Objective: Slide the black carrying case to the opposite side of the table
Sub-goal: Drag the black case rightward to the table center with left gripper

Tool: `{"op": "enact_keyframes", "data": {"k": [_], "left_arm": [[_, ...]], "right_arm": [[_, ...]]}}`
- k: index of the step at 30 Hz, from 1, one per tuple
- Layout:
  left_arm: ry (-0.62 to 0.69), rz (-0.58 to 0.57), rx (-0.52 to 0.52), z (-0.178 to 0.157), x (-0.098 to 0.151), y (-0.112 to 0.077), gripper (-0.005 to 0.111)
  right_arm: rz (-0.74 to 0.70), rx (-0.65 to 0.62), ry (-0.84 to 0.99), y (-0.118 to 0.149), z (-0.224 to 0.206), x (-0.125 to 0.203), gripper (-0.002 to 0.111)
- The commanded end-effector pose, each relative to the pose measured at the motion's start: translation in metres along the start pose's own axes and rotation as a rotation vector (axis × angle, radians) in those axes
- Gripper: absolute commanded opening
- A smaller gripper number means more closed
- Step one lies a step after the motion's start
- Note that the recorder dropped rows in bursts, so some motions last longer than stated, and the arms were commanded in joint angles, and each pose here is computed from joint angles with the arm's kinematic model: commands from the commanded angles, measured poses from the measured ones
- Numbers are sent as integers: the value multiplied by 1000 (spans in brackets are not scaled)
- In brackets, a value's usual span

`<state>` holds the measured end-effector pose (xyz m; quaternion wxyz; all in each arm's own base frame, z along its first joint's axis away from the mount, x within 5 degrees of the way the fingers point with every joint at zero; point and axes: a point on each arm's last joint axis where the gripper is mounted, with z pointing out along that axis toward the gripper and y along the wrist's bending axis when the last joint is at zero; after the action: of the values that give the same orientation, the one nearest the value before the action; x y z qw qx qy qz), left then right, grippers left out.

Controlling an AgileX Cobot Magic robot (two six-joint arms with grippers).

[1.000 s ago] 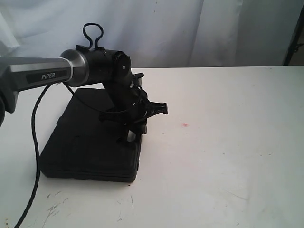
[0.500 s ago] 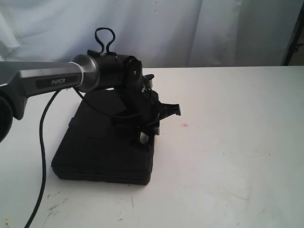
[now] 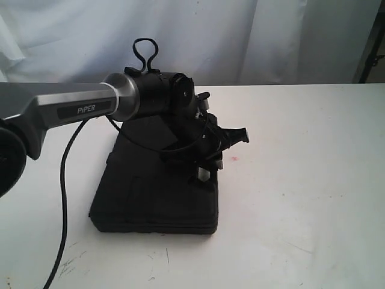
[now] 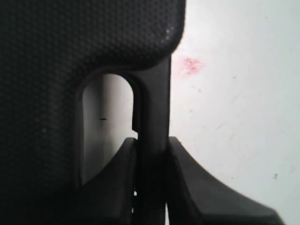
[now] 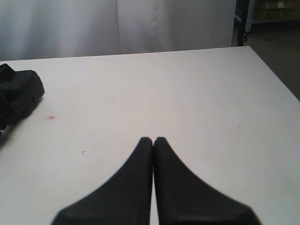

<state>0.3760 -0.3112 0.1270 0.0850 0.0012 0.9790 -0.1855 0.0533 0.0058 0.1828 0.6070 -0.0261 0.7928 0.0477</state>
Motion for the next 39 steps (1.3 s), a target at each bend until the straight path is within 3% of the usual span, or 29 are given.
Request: {"op": "enact_keyframes", "data": {"k": [1, 8, 18, 30, 39], "left_arm": [[-76, -39, 94, -14, -10, -21, 0], [-29, -33, 79, 3, -8, -25, 0], [-46, -2, 124, 13, -3, -50, 0], [-95, -33, 136, 20, -12, -54, 0], [-131, -6, 82, 20, -15, -49, 1]], "right_arm": [[0, 7, -3, 0, 0, 1, 0], [0, 7, -3, 0, 0, 1, 0], [0, 7, -3, 0, 0, 1, 0], [0, 7, -3, 0, 0, 1, 0], [0, 7, -3, 0, 0, 1, 0]]}}
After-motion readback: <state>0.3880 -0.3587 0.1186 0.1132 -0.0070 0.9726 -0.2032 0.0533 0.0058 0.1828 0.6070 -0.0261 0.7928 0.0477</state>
